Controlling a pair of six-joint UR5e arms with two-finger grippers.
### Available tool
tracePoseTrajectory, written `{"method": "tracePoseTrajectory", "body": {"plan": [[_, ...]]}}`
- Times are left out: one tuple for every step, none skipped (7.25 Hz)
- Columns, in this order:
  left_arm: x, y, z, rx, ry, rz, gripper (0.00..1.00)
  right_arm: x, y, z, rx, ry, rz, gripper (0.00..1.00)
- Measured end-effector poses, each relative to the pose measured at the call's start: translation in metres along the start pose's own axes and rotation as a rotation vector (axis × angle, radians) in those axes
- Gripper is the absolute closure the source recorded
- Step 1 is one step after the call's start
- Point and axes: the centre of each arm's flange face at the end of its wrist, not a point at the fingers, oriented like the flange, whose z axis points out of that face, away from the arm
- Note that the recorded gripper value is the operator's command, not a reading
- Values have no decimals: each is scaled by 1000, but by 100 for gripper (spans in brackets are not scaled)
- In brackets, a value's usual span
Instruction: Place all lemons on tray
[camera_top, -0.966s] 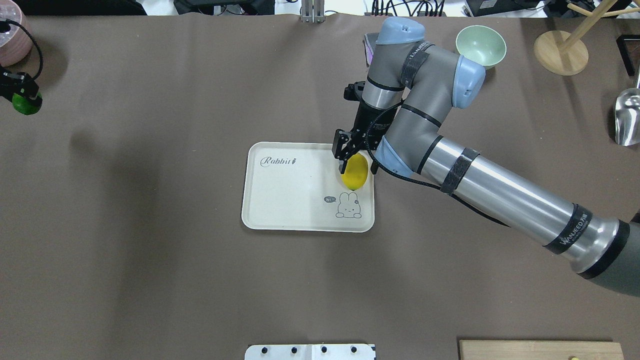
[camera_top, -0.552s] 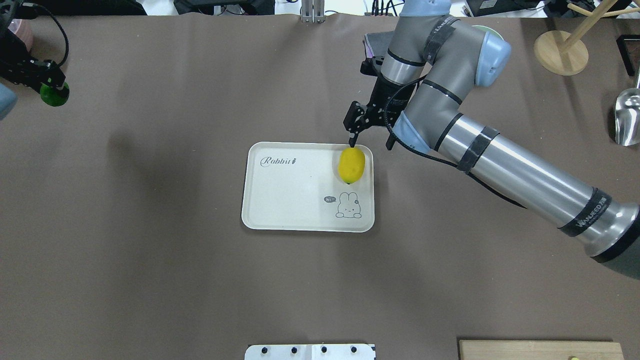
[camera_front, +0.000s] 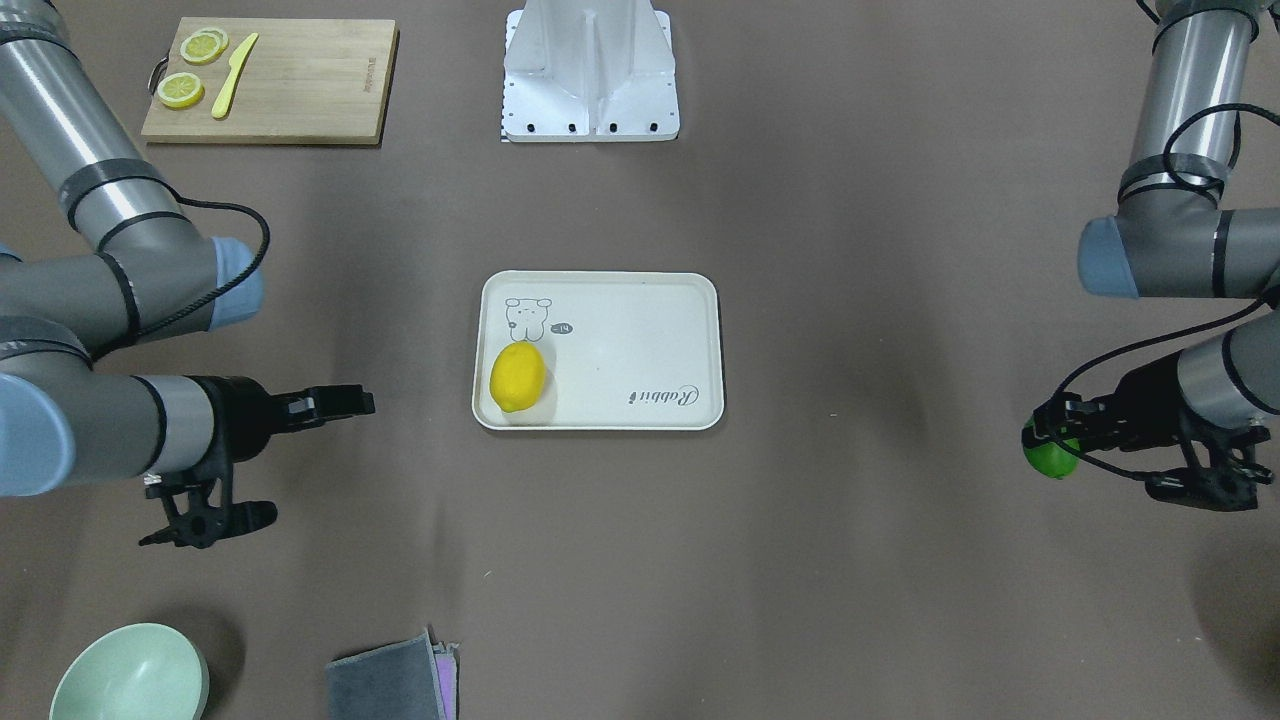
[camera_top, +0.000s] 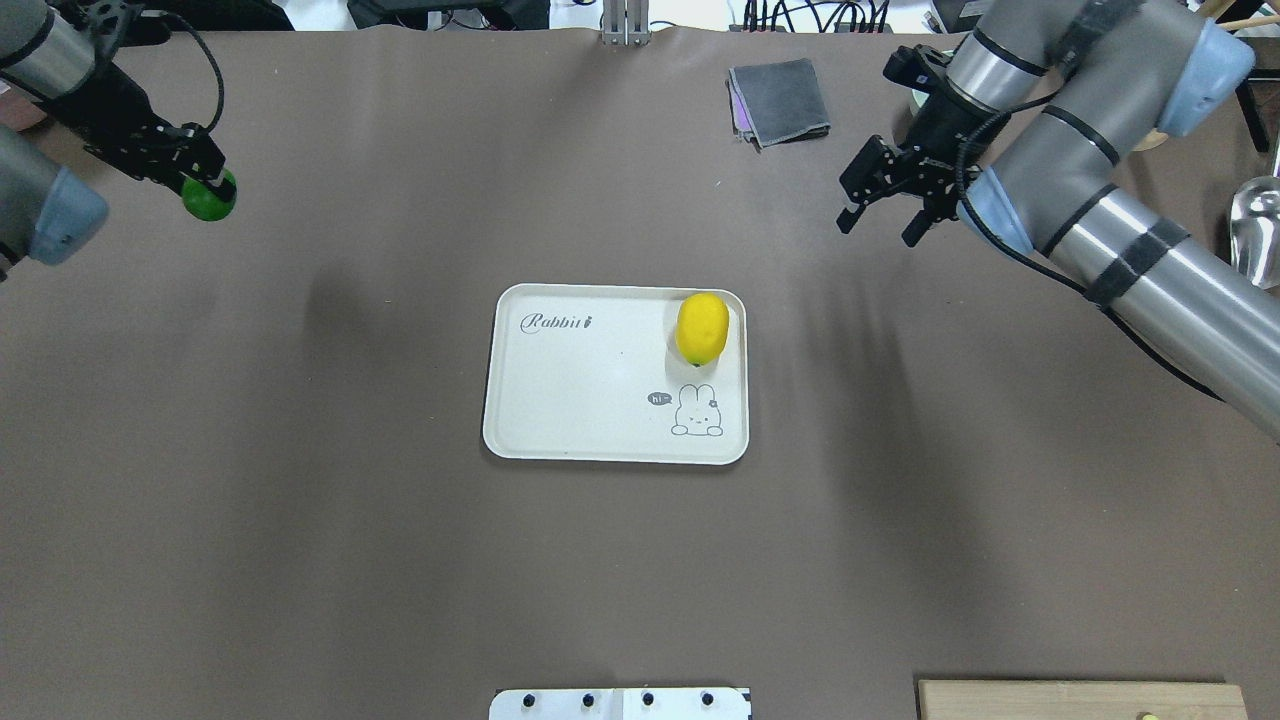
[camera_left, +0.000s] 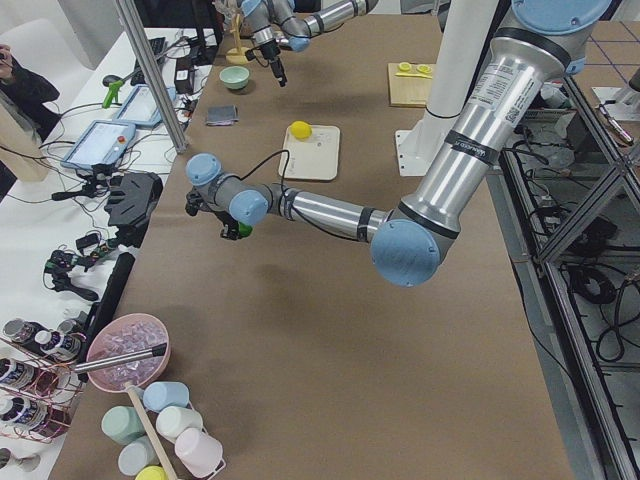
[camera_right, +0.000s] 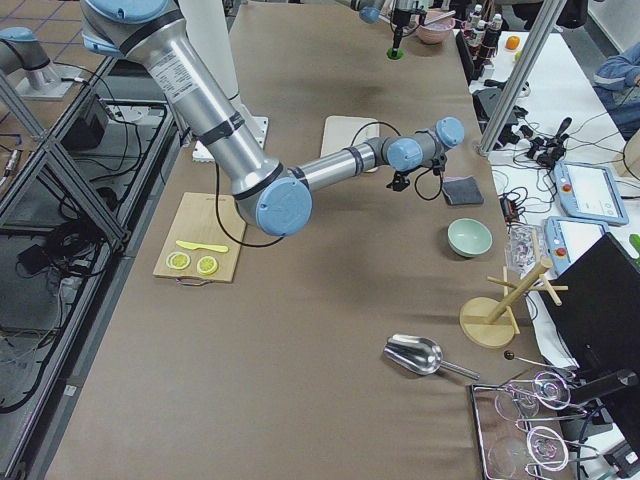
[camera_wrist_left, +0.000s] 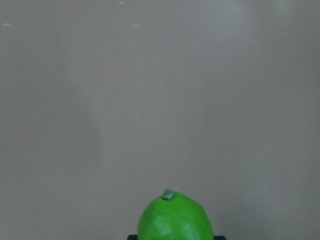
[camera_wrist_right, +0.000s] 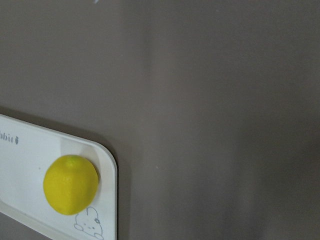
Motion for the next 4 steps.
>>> {"method": "tracePoseTrajectory", "body": {"plan": [[48,3,16,3,60,0,100,36,33,-6,11,-17,-14,0],[104,9,36,-6,121,-36,100,70,72,-9,30,-25,-40,0],[160,18,54,-28,173,-90,100,96,111,-12,51,-19,-64,2],[212,26,69,-59,210,-118,100,118,142,-20,94,21,-78,2]]}}
